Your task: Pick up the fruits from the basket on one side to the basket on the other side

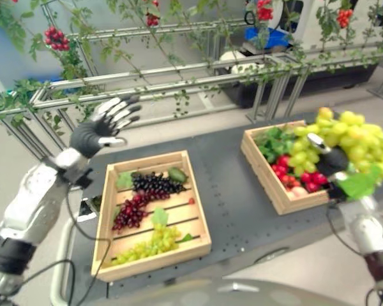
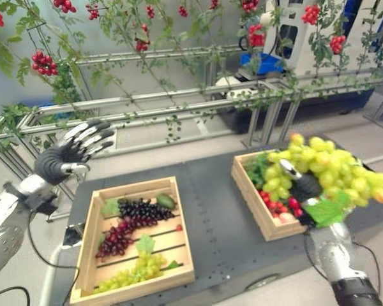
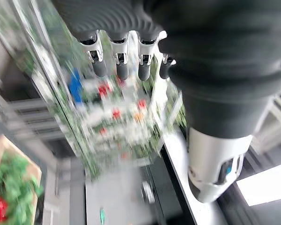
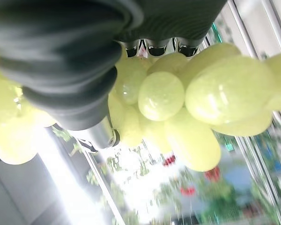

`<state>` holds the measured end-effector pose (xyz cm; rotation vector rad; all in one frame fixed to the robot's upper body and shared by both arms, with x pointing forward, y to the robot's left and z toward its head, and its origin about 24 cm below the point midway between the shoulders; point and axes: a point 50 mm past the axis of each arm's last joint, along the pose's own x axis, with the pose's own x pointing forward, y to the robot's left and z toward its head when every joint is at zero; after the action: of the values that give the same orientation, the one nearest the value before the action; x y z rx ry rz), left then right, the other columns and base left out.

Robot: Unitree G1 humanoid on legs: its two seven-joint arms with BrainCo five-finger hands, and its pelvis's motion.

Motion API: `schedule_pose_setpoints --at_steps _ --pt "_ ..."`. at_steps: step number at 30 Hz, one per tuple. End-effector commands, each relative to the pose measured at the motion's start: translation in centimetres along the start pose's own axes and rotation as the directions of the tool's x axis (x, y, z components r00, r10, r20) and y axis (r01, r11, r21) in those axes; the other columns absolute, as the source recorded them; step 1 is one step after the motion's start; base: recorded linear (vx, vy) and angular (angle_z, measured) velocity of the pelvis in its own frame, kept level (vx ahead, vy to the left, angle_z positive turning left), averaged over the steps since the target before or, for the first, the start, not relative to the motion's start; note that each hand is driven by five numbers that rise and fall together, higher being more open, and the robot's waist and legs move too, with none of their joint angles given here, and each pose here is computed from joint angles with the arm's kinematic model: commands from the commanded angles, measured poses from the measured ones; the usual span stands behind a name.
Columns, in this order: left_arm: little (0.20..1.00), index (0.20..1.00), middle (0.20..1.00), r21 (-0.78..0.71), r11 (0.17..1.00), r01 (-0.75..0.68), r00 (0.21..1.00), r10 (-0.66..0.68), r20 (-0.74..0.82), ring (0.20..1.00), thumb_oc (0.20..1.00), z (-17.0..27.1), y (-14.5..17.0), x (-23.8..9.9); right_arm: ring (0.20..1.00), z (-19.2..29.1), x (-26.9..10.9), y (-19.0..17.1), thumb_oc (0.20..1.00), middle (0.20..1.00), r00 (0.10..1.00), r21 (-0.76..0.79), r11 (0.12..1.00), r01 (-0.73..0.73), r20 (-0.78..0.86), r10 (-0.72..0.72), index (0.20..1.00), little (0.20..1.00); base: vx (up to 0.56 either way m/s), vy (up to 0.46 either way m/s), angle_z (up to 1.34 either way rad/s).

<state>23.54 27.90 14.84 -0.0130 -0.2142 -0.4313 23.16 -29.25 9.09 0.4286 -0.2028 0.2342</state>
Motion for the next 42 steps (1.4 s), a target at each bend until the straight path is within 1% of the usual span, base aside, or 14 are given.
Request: schedule_pose_setpoints --at_steps 1,7,14,16,19,20,22,26,32,33,35,36,38,42 --pt "1.000 1.000 1.000 0.058 0.998 -0.029 0.997 0.024 0.077 1.000 1.000 1.5 0.6 -0.5 0.200 3.4 1.2 1.1 0.200 0.200 0.988 -0.141 0.986 -0.089 0.111 0.105 0.200 0.200 -0.01 0.017 -0.03" --pt "1.000 1.000 1.000 0.015 0.989 -0.145 0.987 0.143 0.071 1.000 1.000 -0.4 0.8 -3.0 0.200 3.5 -0.3 0.1 0.200 0.200 0.994 -0.182 0.983 -0.024 0.104 0.044 0.200 0.200 -0.01 0.012 -0.03" --pt "1.000 1.000 1.000 0.023 0.902 -0.431 0.901 0.431 -0.050 1.000 1.000 -6.2 1.9 -5.9 0.200 1.8 -2.1 -2.2 0.200 0.200 0.982 -0.172 0.970 0.172 0.108 -0.155 0.200 0.200 -0.03 0.017 -0.13" --pt "1.000 1.000 1.000 0.068 0.782 -0.619 0.742 0.611 -0.274 1.000 1.000 -12.2 1.9 -9.6 0.200 0.4 -3.5 -4.1 0.200 0.200 0.928 -0.160 0.916 0.367 0.135 -0.348 0.200 0.200 -0.04 0.014 -0.06" --pt "1.000 1.000 1.000 0.158 0.729 -0.666 0.644 0.669 -0.371 1.000 1.000 -14.6 1.7 -11.4 0.200 0.0 -4.5 -5.2 0.200 0.200 0.884 -0.163 0.870 0.465 0.145 -0.445 0.200 0.200 -0.03 0.009 -0.12" --pt "1.000 1.000 1.000 0.204 0.674 -0.711 0.542 0.709 -0.451 1.000 1.000 -16.5 1.3 -13.6 0.200 -0.4 -5.4 -5.8 0.200 0.200 0.859 -0.186 0.839 0.512 0.130 -0.495 0.200 0.200 0.00 0.001 -0.11" --pt "1.000 1.000 1.000 0.304 0.655 -0.692 0.447 0.719 -0.532 1.000 1.000 -18.2 0.7 -15.6 0.200 -1.6 -6.7 -6.4 0.200 0.200 0.821 -0.178 0.801 0.571 0.104 -0.562 0.200 0.200 -0.01 -0.008 -0.07" --pt "1.000 1.000 1.000 0.347 0.655 -0.671 0.363 0.699 -0.616 1.000 1.000 -20.0 -0.8 -17.5 0.200 -3.1 -8.6 -7.2 0.200 0.200 0.766 -0.167 0.750 0.639 0.061 -0.639 0.200 0.200 0.01 -0.003 0.00" --pt "1.000 1.000 1.000 0.429 0.731 -0.531 0.042 0.528 -0.848 1.000 1.000 -23.9 -6.3 -23.9 0.200 -4.6 -9.0 -7.0 0.200 0.200 0.740 -0.167 0.727 0.666 0.030 -0.671 0.200 0.200 0.00 0.000 0.00" --pt "1.000 1.000 1.000 0.424 0.772 -0.474 -0.057 0.454 -0.889 1.000 1.000 -24.3 -7.9 -26.0 0.200 -4.3 -8.7 -7.0 0.200 0.200 0.744 -0.179 0.728 0.662 0.039 -0.667 0.200 0.200 0.00 0.000 0.00" --pt "1.000 1.000 1.000 0.406 0.787 -0.465 -0.044 0.438 -0.898 1.000 1.000 -24.5 -8.3 -25.9 0.200 -4.2 -8.5 -6.9 0.200 0.200 0.749 -0.182 0.732 0.656 0.043 -0.661 0.200 0.200 0.00 0.000 -0.04" --pt "1.000 1.000 1.000 0.379 0.807 -0.453 -0.127 0.363 -0.923 1.000 1.000 -24.6 -10.0 -27.7 0.200 -3.6 -7.9 -6.5 0.200 0.200 0.765 -0.176 0.746 0.642 0.076 -0.640 0.200 0.200 0.00 0.000 0.00" --pt "1.000 1.000 1.000 0.368 0.817 -0.444 -0.153 0.336 -0.930 1.000 1.000 -24.6 -10.6 -28.2 0.200 -3.0 -7.5 -6.4 0.200 0.200 0.772 -0.193 0.750 0.633 0.094 -0.628 0.200 0.200 0.00 0.000 0.00" --pt "1.000 1.000 1.000 0.325 0.822 -0.469 -0.110 0.311 -0.944 1.000 1.000 -24.9 -10.6 -27.4 0.200 -1.7 -6.1 -5.5 0.200 0.200 0.823 -0.212 0.795 0.568 0.129 -0.553 0.200 0.200 0.00 0.005 -0.01"
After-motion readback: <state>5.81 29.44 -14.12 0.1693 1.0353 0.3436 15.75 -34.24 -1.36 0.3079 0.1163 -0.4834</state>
